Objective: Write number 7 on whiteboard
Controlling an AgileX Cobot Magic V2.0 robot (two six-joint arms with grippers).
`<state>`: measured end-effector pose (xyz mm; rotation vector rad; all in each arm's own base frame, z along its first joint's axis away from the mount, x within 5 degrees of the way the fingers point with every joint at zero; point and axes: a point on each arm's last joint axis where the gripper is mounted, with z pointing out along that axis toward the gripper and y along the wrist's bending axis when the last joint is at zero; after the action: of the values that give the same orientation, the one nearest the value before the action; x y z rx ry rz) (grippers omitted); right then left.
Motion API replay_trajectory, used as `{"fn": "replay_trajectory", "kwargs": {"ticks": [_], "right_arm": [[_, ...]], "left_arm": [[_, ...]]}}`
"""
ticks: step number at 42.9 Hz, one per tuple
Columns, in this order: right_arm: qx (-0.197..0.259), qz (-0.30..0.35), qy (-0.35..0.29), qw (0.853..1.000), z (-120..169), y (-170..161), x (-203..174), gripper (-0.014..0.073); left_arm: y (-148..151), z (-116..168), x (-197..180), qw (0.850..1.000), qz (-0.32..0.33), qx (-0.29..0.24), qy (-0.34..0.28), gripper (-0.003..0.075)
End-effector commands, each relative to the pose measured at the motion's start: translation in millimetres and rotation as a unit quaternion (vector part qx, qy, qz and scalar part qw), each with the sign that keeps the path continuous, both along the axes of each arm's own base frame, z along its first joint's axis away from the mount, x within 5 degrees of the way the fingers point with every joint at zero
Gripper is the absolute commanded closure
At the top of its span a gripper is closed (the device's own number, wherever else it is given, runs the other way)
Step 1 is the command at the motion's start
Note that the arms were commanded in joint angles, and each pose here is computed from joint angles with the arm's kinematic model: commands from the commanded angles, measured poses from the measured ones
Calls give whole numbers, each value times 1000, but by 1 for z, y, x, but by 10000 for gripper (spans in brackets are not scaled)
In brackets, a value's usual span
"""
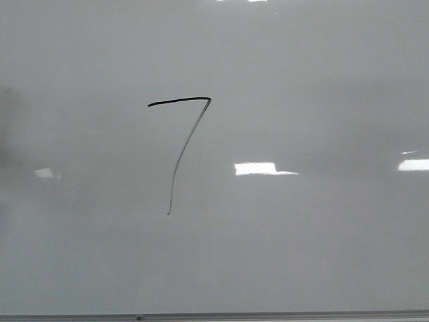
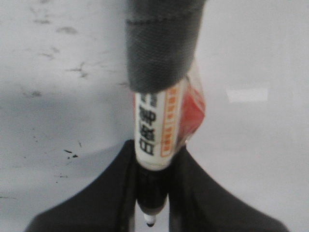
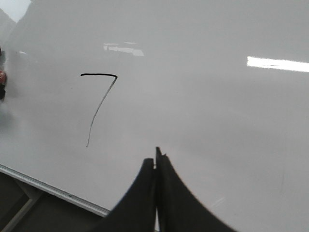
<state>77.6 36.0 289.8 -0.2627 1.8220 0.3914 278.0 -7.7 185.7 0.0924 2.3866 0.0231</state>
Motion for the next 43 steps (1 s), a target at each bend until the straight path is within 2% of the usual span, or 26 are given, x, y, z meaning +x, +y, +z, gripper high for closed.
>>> {"fn": "replay_trajectory", "kwargs": {"ticks": [1, 8, 11, 22, 28, 33, 43], "right_arm": [[21, -20, -29, 999, 12, -2, 2, 655], [21, -18, -27, 999, 12, -2, 2, 655], [21, -18, -27, 999, 12, -2, 2, 655], [21, -18, -27, 999, 12, -2, 2, 655], [21, -18, -27, 999, 12, -2, 2, 655], [21, -19, -28, 999, 12, -2, 2, 655], [21, -19, -28, 999, 12, -2, 2, 655]], "left_arm": [[-1, 17, 9, 998, 3, -12, -55, 613], [-1, 19, 8, 998, 2, -12, -59, 377], [-1, 19, 8, 998, 2, -12, -59, 321], [-1, 19, 8, 998, 2, -12, -56, 289], [0, 24, 2, 999, 6, -10, -48, 246], [1, 48, -13, 998, 14, -12, -64, 246], [-8, 111, -59, 986, -9, -14, -165, 248]]}}
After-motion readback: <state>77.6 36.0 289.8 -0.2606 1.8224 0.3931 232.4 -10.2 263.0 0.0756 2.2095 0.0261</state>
